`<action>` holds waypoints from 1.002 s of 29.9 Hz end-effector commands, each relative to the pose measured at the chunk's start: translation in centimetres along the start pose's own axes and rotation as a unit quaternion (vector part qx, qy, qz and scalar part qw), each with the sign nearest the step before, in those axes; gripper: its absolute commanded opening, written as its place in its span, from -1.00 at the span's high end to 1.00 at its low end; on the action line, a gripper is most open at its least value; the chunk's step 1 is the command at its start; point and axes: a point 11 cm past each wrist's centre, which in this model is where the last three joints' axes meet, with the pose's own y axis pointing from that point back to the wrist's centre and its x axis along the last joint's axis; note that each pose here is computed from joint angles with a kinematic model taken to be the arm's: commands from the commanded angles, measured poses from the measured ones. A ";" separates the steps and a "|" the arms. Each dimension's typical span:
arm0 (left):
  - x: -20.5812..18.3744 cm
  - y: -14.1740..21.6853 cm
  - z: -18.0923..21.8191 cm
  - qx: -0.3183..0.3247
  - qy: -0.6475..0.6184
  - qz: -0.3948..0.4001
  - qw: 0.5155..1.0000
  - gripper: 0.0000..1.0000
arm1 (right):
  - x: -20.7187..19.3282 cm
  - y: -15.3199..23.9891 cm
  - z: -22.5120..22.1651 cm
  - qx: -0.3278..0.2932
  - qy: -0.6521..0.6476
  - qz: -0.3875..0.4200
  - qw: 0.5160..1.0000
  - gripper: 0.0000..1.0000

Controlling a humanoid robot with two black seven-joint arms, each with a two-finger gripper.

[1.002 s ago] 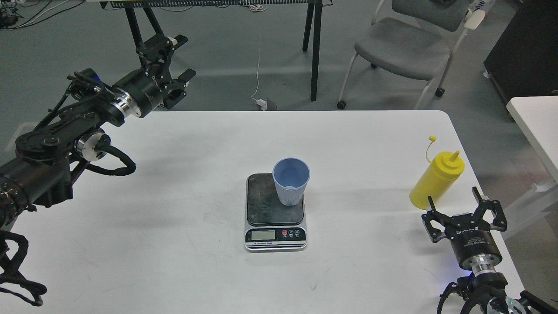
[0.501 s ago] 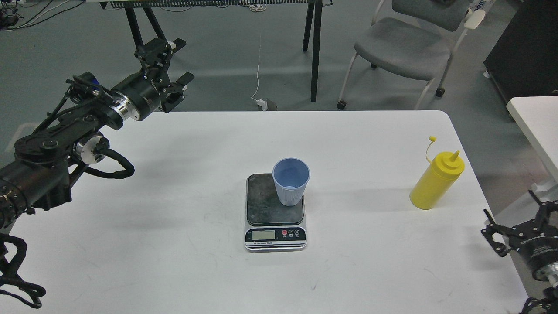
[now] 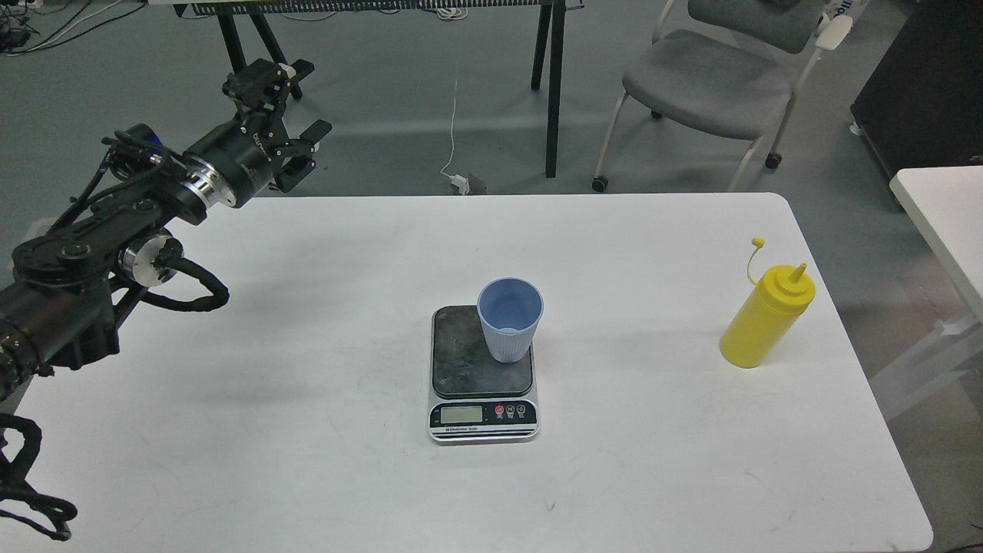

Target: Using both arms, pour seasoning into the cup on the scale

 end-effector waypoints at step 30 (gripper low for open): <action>3.6 1.6 2.8 -0.042 0.009 0.047 0.998 -0.74 | -20.7 -7.9 11.2 -0.052 -0.144 -0.186 0.971 -0.99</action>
